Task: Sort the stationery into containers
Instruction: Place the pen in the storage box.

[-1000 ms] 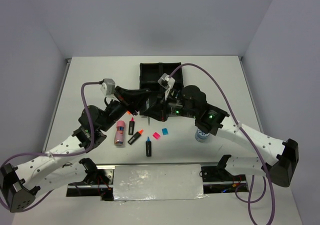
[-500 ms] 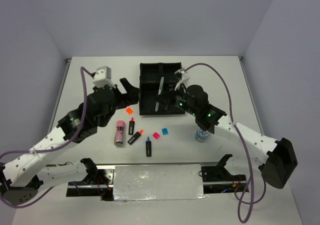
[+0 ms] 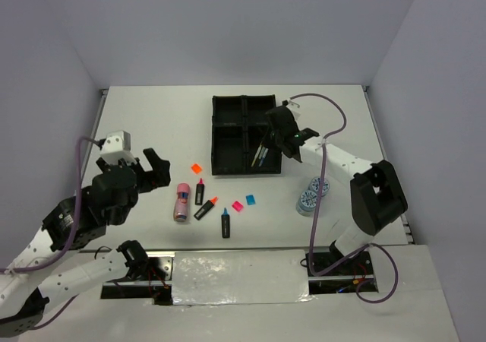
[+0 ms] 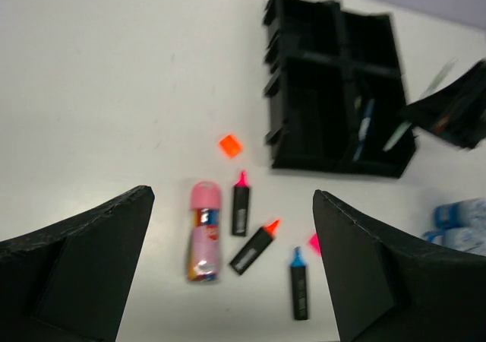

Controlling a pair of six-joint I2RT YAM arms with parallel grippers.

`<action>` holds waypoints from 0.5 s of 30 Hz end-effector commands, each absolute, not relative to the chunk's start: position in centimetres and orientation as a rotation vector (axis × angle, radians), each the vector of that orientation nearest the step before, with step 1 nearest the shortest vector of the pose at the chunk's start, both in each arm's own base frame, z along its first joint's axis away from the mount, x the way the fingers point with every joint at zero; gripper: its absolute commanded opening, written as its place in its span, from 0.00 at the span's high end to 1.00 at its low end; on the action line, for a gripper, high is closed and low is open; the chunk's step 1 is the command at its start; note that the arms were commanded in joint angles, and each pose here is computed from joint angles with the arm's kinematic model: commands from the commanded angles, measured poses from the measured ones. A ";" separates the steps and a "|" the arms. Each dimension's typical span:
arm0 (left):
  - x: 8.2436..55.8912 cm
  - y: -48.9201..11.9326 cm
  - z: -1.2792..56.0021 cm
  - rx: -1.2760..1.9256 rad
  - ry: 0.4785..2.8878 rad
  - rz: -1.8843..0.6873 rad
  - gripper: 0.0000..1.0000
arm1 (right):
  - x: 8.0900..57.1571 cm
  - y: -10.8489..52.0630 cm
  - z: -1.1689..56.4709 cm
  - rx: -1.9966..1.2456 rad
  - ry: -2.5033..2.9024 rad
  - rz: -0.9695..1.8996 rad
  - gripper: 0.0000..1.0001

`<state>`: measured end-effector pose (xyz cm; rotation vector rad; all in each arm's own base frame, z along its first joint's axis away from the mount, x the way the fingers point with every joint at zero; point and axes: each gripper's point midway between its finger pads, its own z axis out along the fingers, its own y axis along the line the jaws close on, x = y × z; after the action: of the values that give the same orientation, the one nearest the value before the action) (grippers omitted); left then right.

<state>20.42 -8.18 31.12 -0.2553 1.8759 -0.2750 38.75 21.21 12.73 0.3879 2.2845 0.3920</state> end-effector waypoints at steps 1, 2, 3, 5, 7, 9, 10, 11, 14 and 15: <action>19.5 -6.3 26.9 -0.205 1.944 -0.142 0.01 | 40.5 20.9 14.9 0.495 2.210 0.381 0.95; 19.3 -6.0 26.9 -0.227 1.939 -0.145 0.01 | 40.7 20.6 14.7 0.541 2.203 0.367 0.94; 19.1 -6.1 27.2 -0.228 1.939 -0.169 0.01 | 41.0 20.7 14.5 0.552 2.196 0.377 0.93; 19.5 -6.5 27.8 -0.208 1.909 -0.197 0.01 | 41.2 21.4 13.7 0.565 2.213 0.407 0.91; 19.6 -6.7 27.6 -0.199 1.920 -0.201 0.01 | 41.6 22.0 13.0 0.572 2.231 0.418 0.88; 19.7 -7.2 27.0 -0.170 1.950 -0.185 0.01 | 41.8 22.4 12.5 0.576 2.249 0.422 0.86; 19.9 -7.5 26.7 -0.153 1.965 -0.174 0.01 | 41.9 22.6 12.5 0.571 2.250 0.428 0.85; 19.9 -7.6 26.6 -0.145 1.973 -0.175 0.01 | 42.1 22.8 12.6 0.566 2.251 0.435 0.82; 20.1 -8.2 26.3 -0.114 1.989 -0.173 0.01 | 42.2 23.0 13.0 0.556 2.252 0.445 0.75; 20.1 -8.3 26.2 -0.106 1.991 -0.177 0.01 | 42.1 23.2 13.4 0.546 2.251 0.464 0.69</action>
<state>19.68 -7.53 25.50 -0.1414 2.0066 -0.1480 40.68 22.36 10.15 0.5401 2.3192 0.3915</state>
